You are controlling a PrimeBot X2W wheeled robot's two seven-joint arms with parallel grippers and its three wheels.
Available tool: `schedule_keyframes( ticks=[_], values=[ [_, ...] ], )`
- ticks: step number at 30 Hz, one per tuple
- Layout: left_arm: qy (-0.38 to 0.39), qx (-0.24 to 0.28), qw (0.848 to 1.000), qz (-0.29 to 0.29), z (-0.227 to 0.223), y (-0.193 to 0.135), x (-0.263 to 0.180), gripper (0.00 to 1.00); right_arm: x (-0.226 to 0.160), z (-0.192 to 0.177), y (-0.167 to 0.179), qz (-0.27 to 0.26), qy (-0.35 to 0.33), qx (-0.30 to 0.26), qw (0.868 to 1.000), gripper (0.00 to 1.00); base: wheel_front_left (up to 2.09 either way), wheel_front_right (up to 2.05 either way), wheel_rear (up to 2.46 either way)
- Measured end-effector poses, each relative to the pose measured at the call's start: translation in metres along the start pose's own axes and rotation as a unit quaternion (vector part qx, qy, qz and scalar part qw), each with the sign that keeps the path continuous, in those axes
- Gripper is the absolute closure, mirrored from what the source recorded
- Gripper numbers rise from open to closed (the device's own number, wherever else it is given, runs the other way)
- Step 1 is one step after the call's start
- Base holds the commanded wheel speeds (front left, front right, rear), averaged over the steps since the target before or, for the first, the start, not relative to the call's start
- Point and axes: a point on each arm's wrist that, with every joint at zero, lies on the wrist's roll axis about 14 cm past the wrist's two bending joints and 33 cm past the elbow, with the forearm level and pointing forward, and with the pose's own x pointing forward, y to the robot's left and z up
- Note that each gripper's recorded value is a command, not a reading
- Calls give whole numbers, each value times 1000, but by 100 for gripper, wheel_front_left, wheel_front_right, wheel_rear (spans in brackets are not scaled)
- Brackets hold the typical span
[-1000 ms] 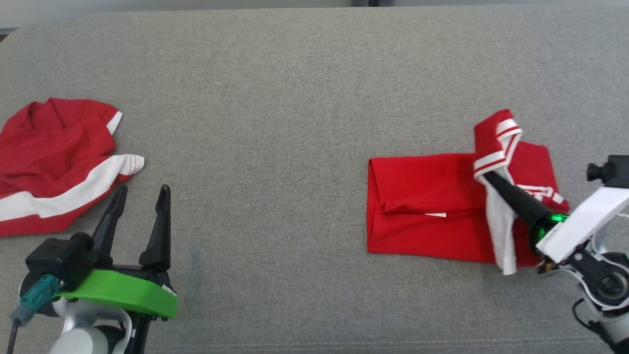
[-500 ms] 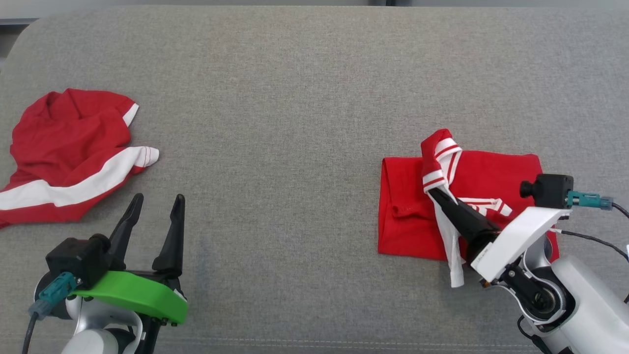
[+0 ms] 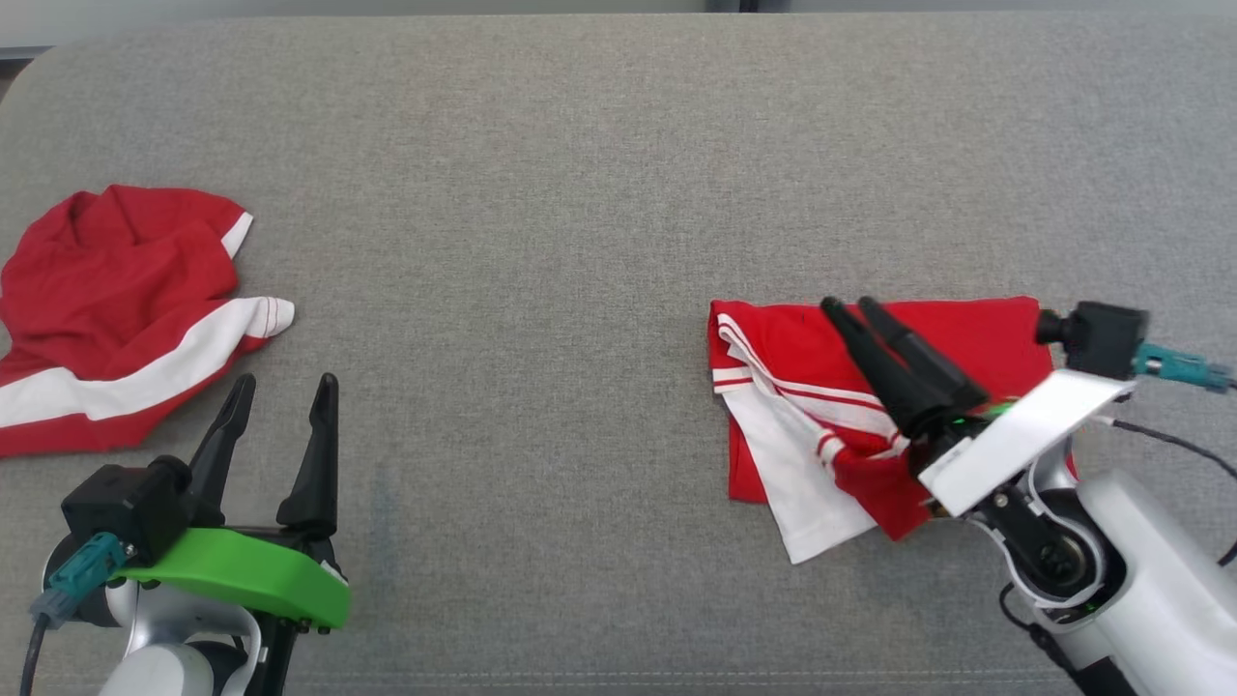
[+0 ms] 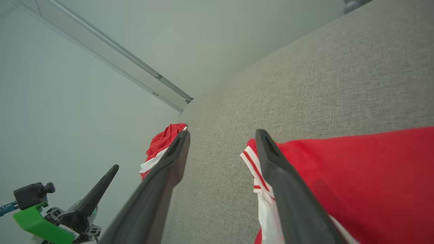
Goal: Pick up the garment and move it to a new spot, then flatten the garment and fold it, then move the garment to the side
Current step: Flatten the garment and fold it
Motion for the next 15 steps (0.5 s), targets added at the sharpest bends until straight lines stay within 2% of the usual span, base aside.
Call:
schedule_keyframes(
  ticks=[5,8,11,15],
  values=[
    [3,-2,1000,-8,-2,-5,5,0,-18,48,-29,-40,-71,-20,996,0,0,0,0],
    [1,-4,1000,-16,-2,-10,7,0,-39,67,-62,-101,-92,-42,990,0,0,0,0],
    [1,-7,1000,-23,-2,-15,10,0,-62,64,-98,-166,-77,-56,982,0,0,0,0],
    [7,-7,1000,-28,-6,-19,11,0,-81,43,-127,-215,-41,-57,974,0,0,0,0]
  ],
)
